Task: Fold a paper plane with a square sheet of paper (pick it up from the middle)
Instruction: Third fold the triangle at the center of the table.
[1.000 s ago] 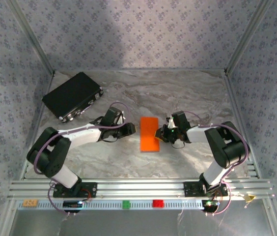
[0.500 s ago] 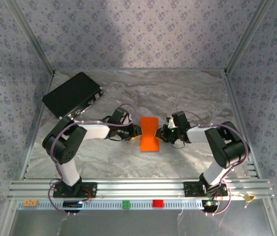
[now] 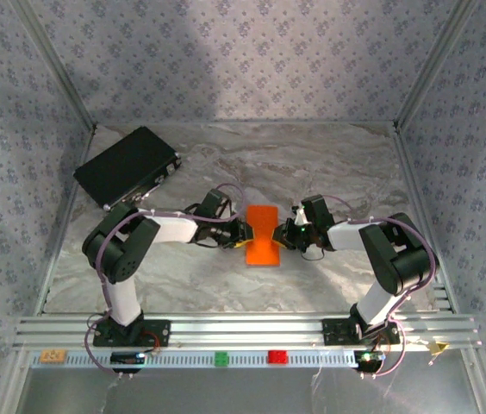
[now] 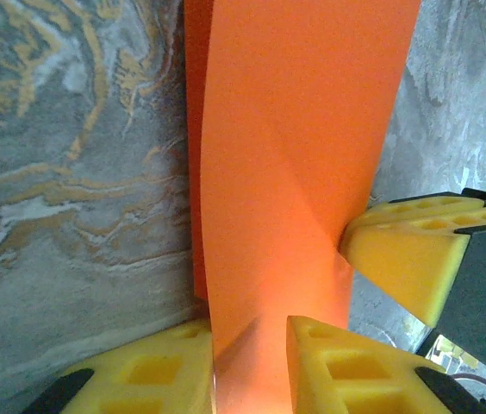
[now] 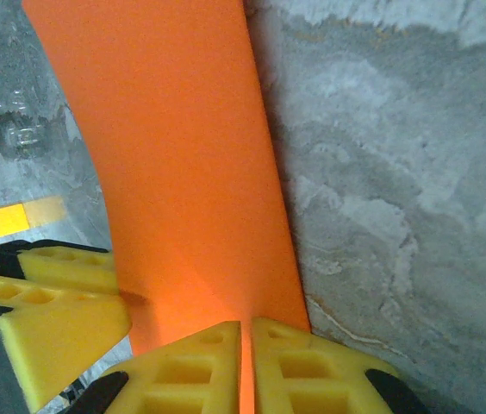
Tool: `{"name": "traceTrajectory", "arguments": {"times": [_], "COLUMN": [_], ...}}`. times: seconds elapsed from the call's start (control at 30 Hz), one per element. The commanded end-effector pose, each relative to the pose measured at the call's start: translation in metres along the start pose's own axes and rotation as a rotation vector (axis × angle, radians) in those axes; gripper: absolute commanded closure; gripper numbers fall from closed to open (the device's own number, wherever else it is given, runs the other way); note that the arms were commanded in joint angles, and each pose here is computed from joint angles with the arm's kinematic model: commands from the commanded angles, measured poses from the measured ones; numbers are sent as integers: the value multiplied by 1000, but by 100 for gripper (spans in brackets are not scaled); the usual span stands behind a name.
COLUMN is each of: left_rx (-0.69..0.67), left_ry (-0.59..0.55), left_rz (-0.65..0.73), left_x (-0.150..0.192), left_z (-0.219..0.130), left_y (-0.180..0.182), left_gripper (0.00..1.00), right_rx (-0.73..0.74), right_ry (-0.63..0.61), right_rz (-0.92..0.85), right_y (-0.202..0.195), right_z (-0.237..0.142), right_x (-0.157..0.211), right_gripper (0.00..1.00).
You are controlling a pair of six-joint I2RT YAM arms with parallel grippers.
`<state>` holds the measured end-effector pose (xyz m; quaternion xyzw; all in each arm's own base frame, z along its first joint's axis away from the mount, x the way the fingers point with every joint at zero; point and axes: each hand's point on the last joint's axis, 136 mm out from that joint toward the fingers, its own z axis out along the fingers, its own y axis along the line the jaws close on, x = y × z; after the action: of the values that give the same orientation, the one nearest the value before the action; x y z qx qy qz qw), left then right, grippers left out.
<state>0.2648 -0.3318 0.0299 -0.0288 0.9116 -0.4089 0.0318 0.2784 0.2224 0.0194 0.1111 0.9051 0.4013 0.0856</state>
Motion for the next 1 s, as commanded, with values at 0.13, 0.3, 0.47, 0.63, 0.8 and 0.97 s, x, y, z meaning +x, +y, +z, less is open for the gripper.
{"name": "traceTrajectory", "arguments": {"times": [0.13, 0.3, 0.47, 0.63, 0.8, 0.97], "left_rx": [-3, -12, 0, 0, 3, 5], "left_ry": [1, -5, -11, -23, -29, -39], "left_rz": [14, 15, 23, 22, 20, 18], "left_x": [0, 0, 0, 1, 1, 0], "left_z": [-2, -5, -10, -16, -20, -22], "left_y": [-6, -7, -12, -14, -16, -18], "left_gripper": [83, 95, 97, 98, 98, 98], "right_rx": [119, 70, 64, 88, 85, 117], "right_ry": [21, -9, -59, -95, -149, -242], "right_rz": [80, 36, -46, -160, -335, -656], "right_y": [-33, -12, 12, 30, 52, 74], "right_z": [0, -8, -26, -42, -54, -57], "right_x": [14, 6, -1, 0, 6, 21], "right_gripper": [85, 82, 66, 46, 43, 42]}}
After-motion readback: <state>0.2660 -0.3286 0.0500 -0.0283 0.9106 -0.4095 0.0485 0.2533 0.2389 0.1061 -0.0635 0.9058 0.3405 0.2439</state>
